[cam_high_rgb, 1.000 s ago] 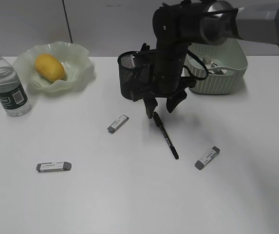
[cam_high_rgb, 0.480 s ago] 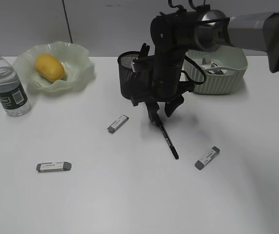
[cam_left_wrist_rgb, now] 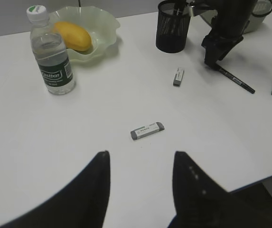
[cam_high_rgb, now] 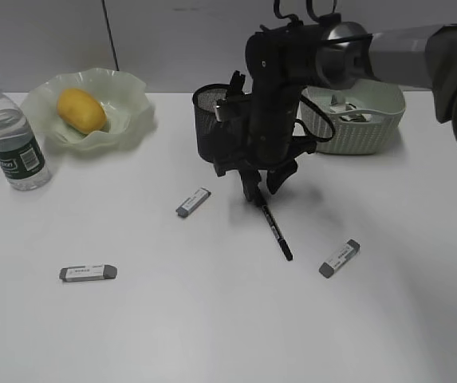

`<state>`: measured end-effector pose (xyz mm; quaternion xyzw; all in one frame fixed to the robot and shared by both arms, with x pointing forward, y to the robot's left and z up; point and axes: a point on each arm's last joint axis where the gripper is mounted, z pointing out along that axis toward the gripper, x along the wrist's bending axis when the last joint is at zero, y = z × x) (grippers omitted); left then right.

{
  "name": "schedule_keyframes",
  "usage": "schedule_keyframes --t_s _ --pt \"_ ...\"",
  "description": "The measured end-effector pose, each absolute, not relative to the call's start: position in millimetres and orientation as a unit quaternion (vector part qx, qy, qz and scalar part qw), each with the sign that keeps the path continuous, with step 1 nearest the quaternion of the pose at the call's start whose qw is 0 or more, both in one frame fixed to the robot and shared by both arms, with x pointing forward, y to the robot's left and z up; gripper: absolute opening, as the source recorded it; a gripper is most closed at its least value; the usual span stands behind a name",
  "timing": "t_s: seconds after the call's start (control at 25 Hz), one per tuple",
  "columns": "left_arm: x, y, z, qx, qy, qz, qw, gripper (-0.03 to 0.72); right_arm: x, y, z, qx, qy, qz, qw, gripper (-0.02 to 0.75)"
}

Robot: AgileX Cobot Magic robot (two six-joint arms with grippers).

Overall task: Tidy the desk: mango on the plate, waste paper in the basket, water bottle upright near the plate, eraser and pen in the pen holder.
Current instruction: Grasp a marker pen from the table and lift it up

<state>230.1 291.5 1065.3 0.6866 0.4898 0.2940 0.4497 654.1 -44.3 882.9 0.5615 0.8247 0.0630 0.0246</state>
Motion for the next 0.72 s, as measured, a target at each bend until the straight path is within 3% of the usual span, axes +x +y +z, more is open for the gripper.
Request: schedule_keyframes --t_s 0.6,0.72 --pt "230.1 291.5 1065.3 0.687 0.490 0.294 0.450 0.333 653.0 -43.3 874.3 0.561 0.826 0.055 0.021 0.293" --pt "230.1 291.5 1065.3 0.687 0.490 0.294 0.450 0.332 652.8 -43.0 874.3 0.560 0.826 0.055 0.021 0.248"
